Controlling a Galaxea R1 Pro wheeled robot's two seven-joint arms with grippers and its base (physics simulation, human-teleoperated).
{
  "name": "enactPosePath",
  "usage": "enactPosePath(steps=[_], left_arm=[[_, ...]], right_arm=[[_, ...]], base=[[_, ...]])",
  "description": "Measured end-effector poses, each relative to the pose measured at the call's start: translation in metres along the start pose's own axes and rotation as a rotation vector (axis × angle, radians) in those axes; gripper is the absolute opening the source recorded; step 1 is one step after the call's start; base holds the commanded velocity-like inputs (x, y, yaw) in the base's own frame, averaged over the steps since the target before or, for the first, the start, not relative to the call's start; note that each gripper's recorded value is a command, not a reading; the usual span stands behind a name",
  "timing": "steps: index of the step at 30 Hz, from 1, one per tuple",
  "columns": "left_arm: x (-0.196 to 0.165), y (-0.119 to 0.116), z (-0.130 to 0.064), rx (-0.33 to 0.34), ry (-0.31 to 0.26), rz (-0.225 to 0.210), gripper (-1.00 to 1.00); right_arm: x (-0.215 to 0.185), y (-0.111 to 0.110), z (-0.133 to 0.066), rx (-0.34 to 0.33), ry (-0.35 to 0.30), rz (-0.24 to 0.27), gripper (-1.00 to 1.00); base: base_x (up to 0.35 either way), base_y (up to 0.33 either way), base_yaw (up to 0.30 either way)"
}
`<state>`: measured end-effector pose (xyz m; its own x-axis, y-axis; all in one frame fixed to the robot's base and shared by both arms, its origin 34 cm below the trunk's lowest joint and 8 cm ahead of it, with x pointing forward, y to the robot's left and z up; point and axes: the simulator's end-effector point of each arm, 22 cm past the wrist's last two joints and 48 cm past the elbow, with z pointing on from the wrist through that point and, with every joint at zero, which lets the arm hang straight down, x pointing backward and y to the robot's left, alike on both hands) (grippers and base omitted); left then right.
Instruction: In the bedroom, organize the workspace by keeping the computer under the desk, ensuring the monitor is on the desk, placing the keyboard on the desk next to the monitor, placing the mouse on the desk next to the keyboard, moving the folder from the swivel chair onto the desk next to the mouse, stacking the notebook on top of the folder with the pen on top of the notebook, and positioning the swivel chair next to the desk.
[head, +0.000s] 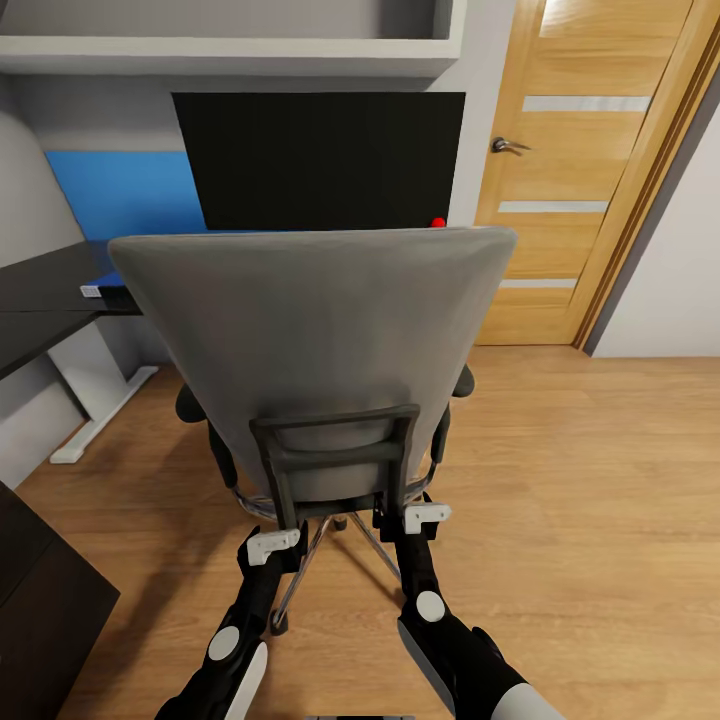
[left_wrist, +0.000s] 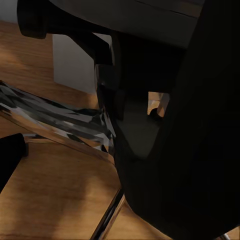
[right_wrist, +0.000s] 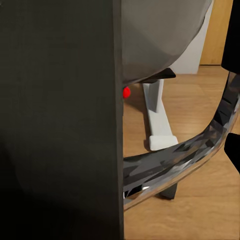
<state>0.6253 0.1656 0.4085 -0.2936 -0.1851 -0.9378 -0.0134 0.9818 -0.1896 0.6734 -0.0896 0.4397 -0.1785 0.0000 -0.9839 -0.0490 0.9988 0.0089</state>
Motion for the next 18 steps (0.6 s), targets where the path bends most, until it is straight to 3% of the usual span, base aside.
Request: enactPosePath(steps=[18], left_arm=[[0.0,0.0,0.0,0.0,0.0,0.0,1.0]], right_arm=[[0.0,0.0,0.0,0.0,0.0,0.0,1.0]], base=[[0.001,0.0,0.0]])
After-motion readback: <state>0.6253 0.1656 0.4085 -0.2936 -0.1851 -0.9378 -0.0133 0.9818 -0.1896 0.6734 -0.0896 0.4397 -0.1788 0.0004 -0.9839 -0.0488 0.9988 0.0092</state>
